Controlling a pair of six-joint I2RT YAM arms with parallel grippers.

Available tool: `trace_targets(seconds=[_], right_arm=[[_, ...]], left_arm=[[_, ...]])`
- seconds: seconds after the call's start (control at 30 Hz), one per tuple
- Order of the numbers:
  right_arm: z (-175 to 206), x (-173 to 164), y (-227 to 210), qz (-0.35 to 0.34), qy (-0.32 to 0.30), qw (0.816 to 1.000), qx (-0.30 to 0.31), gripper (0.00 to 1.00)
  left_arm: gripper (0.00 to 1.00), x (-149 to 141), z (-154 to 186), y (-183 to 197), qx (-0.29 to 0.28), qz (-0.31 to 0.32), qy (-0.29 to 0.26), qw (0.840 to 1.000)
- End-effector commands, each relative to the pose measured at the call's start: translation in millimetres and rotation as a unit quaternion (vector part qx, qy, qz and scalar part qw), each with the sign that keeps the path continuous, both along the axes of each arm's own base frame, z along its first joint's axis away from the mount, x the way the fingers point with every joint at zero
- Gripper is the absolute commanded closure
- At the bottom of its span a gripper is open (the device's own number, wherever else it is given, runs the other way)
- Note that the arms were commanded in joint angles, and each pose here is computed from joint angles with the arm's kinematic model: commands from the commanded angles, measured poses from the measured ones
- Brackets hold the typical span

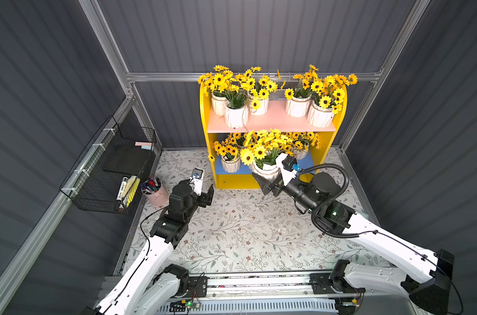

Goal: Take the sunflower pots off the shelves
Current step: Place the sunflower pot at the center of the board.

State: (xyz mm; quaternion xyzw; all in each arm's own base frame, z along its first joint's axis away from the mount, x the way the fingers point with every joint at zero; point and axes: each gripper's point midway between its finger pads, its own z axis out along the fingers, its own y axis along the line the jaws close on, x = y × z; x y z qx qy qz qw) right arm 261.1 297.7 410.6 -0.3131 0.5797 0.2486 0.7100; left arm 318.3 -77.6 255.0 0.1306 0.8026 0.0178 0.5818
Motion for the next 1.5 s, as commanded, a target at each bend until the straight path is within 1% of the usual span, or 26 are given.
trace_targets(seconds=[0.0, 0.07, 0.2, 0.27, 0.33, 0.4, 0.43, 0.47, 0.53, 0.6, 0.7, 0.83, 1.03, 1.23, 1.47], right_arm=[[19, -19, 0, 0.018, -0.037, 0.998, 0.050, 0.89], [1, -25, 7, 0.028, -0.024, 0.998, 0.042, 0.89], [-37, -33, 23, 0.054, 0.004, 0.998, 0.042, 0.89], [-54, -36, 34, 0.063, 0.014, 0.997, 0.035, 0.89], [-69, -39, 43, 0.071, 0.016, 0.997, 0.027, 0.89], [-82, -39, 49, 0.074, 0.023, 0.997, 0.023, 0.89], [-85, -40, 51, 0.079, 0.029, 0.996, 0.024, 0.89], [-99, -37, 58, 0.081, 0.047, 0.995, 0.016, 0.89], [-113, -37, 67, 0.087, 0.059, 0.994, 0.008, 0.89], [-123, -38, 77, 0.092, 0.057, 0.994, 0.009, 0.89], [-139, -31, 95, 0.095, 0.051, 0.994, 0.012, 0.90], [-167, -21, 120, 0.104, 0.059, 0.993, 0.004, 0.89], [-201, -1, 144, 0.091, 0.036, 0.995, 0.035, 0.89], [-241, 17, 163, 0.076, 0.050, 0.995, 0.029, 0.89], [-277, 40, 177, 0.061, 0.048, 0.997, 0.008, 0.88]], left_arm=[[0.12, -1, -2, 11, 0.027, 0.045, -0.024, 0.998], [0.11, -6, -10, 9, 0.036, 0.054, -0.015, 0.998], [0.08, -16, -10, 12, -0.012, 0.068, -0.023, 0.997], [0.07, -20, -19, 11, -0.033, 0.069, -0.012, 0.997], [0.06, -23, -27, 13, -0.046, 0.075, 0.002, 0.996], [0.06, -26, -30, 16, -0.057, 0.087, 0.005, 0.995], [0.05, -28, -31, 19, -0.062, 0.093, 0.006, 0.994], [0.04, -30, -32, 20, -0.068, 0.096, 0.006, 0.993], [0.03, -33, -33, 21, -0.079, 0.098, 0.006, 0.992], [0.02, -37, -32, 23, -0.089, 0.103, 0.007, 0.991], [0.02, -40, -31, 17, -0.100, 0.085, 0.010, 0.991], [0.01, -43, -27, 13, -0.092, 0.070, 0.024, 0.993], [0.01, -47, -4, 15, -0.077, 0.057, -0.001, 0.995], [0.00, -52, 12, 20, -0.060, 0.055, -0.025, 0.996], [0.01, -52, 15, 21, -0.054, 0.053, -0.036, 0.996]])
